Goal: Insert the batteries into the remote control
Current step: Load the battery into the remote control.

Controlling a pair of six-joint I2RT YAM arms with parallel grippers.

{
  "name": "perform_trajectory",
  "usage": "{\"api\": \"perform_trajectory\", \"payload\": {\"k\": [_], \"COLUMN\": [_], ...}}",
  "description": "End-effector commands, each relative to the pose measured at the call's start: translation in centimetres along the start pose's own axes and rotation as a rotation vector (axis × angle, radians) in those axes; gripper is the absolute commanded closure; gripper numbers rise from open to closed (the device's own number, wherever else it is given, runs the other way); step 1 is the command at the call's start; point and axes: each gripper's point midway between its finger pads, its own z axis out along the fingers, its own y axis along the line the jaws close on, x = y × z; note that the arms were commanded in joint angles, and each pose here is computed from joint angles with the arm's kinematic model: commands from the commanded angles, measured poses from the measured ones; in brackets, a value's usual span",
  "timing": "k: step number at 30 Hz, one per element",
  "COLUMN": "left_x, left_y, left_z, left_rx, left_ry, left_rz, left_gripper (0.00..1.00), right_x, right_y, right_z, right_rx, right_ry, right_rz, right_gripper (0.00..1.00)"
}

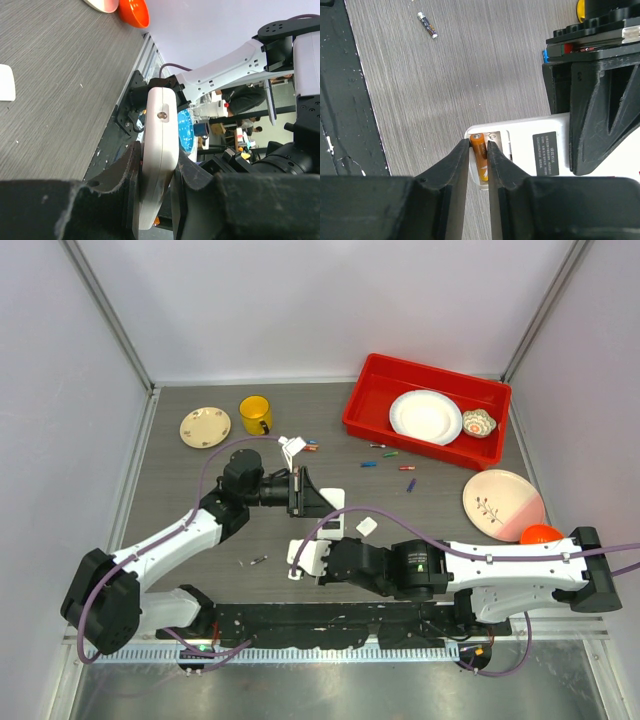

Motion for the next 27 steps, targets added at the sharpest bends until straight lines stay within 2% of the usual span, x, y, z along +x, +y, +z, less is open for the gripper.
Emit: {"api": "perform_trajectory", "payload": {"k": [1, 10, 20, 27], "left_x": [-1.1, -1.0, -1.0, -0.9], "left_y": [-6.7, -6.5, -6.2, -6.0], "left_z": [-1.1, -0.9, -0.9, -0.8], "left_rx": [0.186, 0.181, 0.178, 0.177], "left_ry": [0.002, 0.005, 0.006, 0.008], "left_rz": [0.048, 0.040, 0.034, 0.032], "left_gripper": [1.00, 1.00, 1.00, 1.00], "right_x": [5.6, 5.2, 4.4, 4.0], "right_y": [1.5, 0.8, -0.2, -0.7], "right_z": [0.1, 0.0, -0.4, -0.5], "right_rx": [-0.052, -0.019, 0.025, 0.050], "right_ry": [0.208, 0.200, 0.178, 0.167], "right_rz": [-0.069, -0.068, -0.049, -0.043], "right_gripper": [0.73, 0.70, 0.61, 0.60]}}
